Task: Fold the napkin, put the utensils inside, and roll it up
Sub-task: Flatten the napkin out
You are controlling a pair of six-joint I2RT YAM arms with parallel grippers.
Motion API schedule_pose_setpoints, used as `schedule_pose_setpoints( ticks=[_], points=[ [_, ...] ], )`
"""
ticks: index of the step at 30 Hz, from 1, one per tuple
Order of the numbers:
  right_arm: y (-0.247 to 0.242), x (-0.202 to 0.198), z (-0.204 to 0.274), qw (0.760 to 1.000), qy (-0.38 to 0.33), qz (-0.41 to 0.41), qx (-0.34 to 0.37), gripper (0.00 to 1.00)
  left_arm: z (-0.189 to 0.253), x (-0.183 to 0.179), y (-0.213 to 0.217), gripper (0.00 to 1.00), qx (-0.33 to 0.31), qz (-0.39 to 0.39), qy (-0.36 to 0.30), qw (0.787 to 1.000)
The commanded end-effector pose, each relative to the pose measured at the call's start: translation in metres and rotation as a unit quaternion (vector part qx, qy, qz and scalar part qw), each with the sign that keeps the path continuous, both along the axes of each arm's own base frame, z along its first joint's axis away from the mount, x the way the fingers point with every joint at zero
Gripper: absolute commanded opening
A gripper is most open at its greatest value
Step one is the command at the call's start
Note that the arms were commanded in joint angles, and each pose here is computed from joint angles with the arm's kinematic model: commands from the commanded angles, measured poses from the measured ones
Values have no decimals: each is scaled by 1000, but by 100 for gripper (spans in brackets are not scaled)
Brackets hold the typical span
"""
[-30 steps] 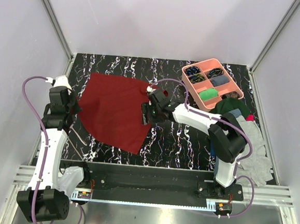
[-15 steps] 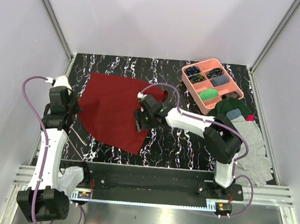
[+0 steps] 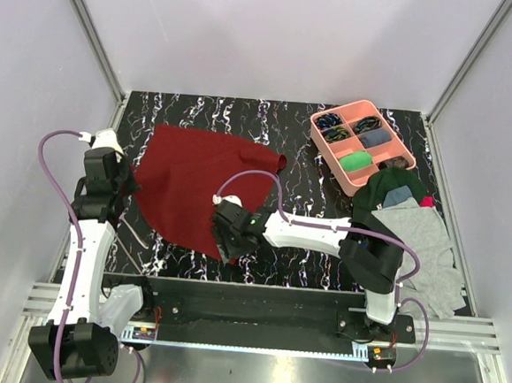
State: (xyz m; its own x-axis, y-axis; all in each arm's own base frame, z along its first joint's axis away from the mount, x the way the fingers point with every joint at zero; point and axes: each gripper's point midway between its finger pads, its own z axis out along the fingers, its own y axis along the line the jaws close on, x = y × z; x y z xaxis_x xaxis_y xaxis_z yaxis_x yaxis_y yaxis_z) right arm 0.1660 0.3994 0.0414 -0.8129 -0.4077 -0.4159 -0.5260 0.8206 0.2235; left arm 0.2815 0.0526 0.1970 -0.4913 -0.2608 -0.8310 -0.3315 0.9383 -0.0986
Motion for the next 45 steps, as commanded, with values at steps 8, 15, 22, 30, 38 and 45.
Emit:
schedule_pose_setpoints(
  ticks=[8,15,22,30,38,45],
  points=[
    [1,-3,-5,999,-6,-20,-25,66,12,5,-5,0,-5,-12,-30,999],
    [7,-8,-13,999,-4,-11,-33,66,13,5,-7,0,-5,-15,-30,999],
    [2,-6,-23,997,-23,-10,-71,65,12,6,-8,0,-6,-17,-29,999],
    [-11,-9,-38,991,-36,2,-132,63,13,6,-8,0,-5,-17,-30,999],
    [-12,-26,-61,991,9,10,-133,52,12,5,-9,0,-5,-18,-29,999],
    [-12,-30,-78,994,51,8,-99,6,16,10,-16,0,-21,-32,-35,999]
  ],
)
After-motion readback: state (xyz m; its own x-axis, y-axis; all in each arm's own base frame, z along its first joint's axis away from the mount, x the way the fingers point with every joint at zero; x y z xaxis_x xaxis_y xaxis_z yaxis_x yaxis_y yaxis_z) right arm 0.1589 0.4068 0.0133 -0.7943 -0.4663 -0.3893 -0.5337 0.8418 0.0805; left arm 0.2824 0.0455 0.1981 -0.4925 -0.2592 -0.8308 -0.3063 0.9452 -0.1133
